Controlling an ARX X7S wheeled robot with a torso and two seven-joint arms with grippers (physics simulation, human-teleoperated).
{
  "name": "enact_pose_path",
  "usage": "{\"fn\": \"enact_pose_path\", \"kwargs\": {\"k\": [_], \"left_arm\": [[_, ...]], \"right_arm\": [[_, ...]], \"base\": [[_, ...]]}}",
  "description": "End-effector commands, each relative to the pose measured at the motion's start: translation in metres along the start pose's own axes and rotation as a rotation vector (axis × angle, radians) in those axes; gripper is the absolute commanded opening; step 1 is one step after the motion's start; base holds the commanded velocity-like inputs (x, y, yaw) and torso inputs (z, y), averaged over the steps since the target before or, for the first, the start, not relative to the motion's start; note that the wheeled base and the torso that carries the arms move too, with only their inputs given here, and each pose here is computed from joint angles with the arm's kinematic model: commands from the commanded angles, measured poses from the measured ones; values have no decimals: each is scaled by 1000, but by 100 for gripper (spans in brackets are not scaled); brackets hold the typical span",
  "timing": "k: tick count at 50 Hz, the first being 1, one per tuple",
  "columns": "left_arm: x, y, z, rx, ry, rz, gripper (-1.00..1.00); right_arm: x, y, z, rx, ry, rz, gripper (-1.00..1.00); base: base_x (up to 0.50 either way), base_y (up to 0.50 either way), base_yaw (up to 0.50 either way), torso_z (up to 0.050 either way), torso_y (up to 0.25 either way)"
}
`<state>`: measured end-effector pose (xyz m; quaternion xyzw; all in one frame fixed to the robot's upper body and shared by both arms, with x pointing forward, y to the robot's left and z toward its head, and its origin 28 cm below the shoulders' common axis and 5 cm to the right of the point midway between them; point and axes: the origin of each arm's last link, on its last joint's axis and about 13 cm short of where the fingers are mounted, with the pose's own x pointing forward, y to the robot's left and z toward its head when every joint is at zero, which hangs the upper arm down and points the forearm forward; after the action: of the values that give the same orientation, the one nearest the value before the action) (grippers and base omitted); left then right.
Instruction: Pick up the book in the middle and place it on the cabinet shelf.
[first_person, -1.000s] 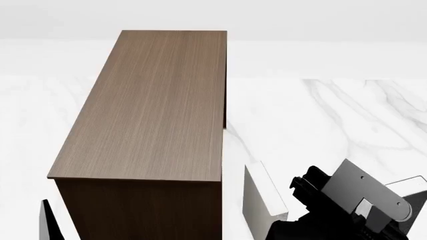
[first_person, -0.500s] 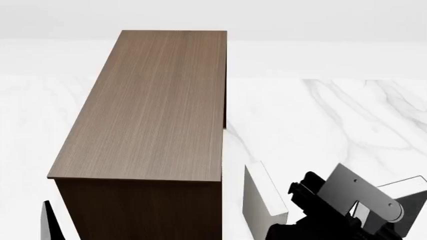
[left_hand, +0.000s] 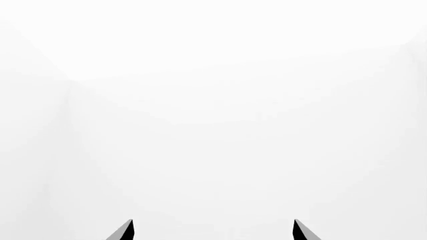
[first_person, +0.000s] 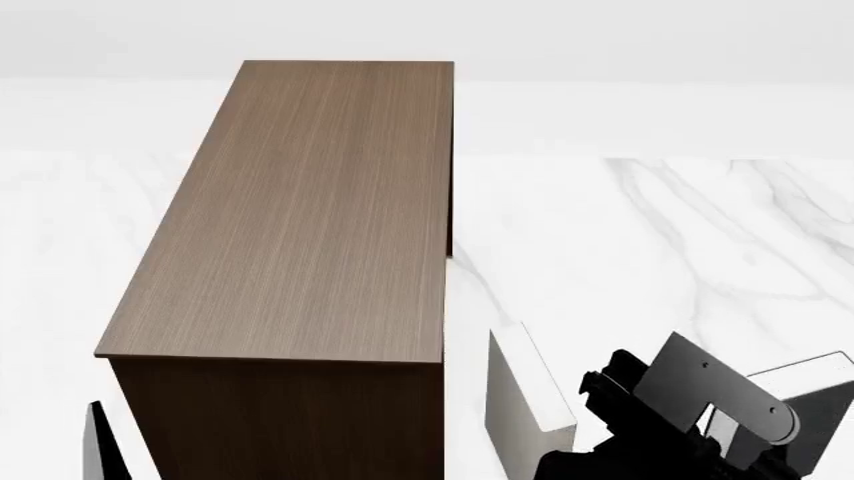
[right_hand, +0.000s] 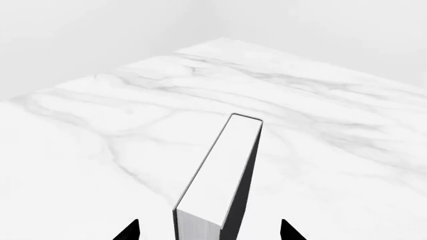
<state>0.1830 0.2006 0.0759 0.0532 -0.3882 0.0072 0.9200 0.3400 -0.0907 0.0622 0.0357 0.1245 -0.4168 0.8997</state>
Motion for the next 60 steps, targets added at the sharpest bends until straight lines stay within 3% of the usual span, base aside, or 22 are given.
{"fn": "enact_pose_path", "kwargs": {"k": [1, 60], "left_arm": [[0, 0, 0, 0, 1, 0, 100], [-1, 0, 1, -3, 8, -4, 100]], "right_arm": [[5, 1, -5, -11, 1, -13, 100], [21, 10, -25, -38, -39, -26, 100]], "base": [[0, 0, 0, 0, 0], [0, 0, 0, 0, 0]]}}
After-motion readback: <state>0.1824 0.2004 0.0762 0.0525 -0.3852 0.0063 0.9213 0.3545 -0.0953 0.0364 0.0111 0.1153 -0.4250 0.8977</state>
